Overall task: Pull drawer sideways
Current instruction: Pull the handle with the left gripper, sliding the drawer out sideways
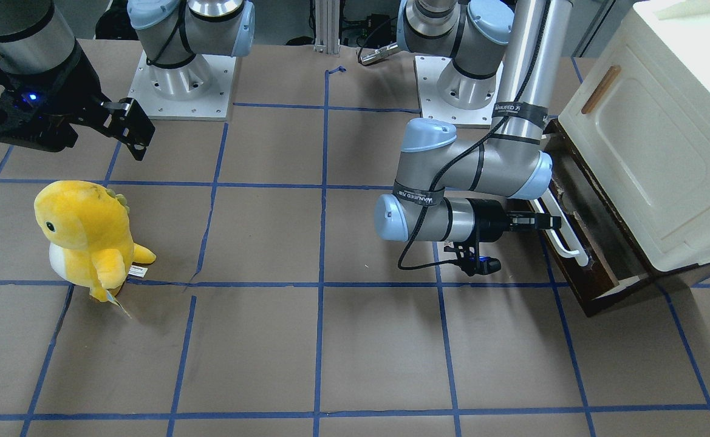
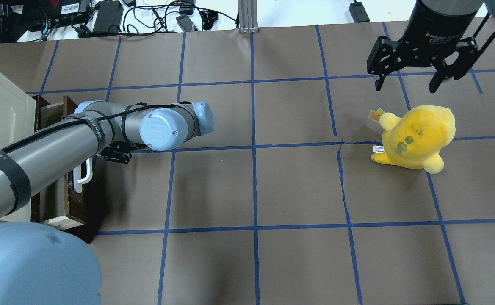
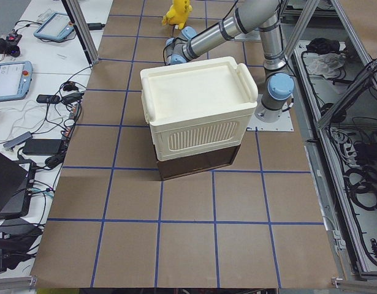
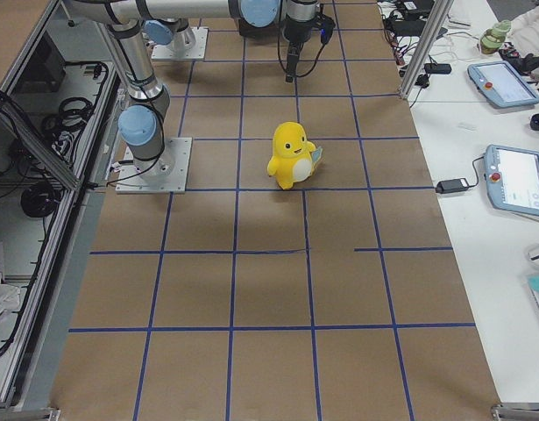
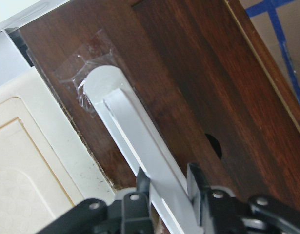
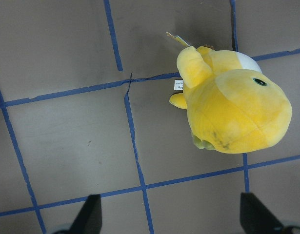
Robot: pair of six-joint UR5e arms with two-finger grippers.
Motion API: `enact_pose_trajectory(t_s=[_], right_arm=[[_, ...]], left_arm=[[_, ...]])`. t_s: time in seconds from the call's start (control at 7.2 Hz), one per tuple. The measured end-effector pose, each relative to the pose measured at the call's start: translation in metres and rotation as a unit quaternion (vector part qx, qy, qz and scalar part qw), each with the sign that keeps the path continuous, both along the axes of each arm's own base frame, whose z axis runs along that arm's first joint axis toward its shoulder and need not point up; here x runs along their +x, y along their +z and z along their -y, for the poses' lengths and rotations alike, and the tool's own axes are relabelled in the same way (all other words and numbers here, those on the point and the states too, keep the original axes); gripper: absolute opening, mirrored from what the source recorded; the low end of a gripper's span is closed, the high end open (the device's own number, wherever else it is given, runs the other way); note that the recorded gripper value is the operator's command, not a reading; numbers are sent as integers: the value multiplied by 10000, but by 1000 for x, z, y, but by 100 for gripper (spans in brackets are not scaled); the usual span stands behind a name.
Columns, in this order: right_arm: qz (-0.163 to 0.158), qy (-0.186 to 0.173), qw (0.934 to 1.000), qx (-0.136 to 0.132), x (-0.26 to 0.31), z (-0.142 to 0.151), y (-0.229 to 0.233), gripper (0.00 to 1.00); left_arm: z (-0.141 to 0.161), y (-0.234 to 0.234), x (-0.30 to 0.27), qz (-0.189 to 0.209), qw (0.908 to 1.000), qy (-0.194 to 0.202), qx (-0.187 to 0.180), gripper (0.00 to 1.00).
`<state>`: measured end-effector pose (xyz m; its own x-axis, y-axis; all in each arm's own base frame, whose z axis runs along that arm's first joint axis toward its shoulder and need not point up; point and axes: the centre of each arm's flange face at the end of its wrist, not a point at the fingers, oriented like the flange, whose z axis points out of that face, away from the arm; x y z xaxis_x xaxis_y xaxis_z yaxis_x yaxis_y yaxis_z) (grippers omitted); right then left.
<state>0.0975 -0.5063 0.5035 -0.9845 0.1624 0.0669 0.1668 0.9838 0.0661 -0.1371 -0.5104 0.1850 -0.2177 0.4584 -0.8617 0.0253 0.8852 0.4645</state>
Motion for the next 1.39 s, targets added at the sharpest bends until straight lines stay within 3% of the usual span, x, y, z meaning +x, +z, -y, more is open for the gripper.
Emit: enact_pose_trajectory(t_s=[1.11,1.39], right_arm=[[0,-4,10000,0,0,0,0,100],[0,-3,10000,0,0,0,0,100]], left_arm=[[-10,1,-38,-9,9993,-369,-17,28],[-11,2,-41,4,9991,-416,-19,35]])
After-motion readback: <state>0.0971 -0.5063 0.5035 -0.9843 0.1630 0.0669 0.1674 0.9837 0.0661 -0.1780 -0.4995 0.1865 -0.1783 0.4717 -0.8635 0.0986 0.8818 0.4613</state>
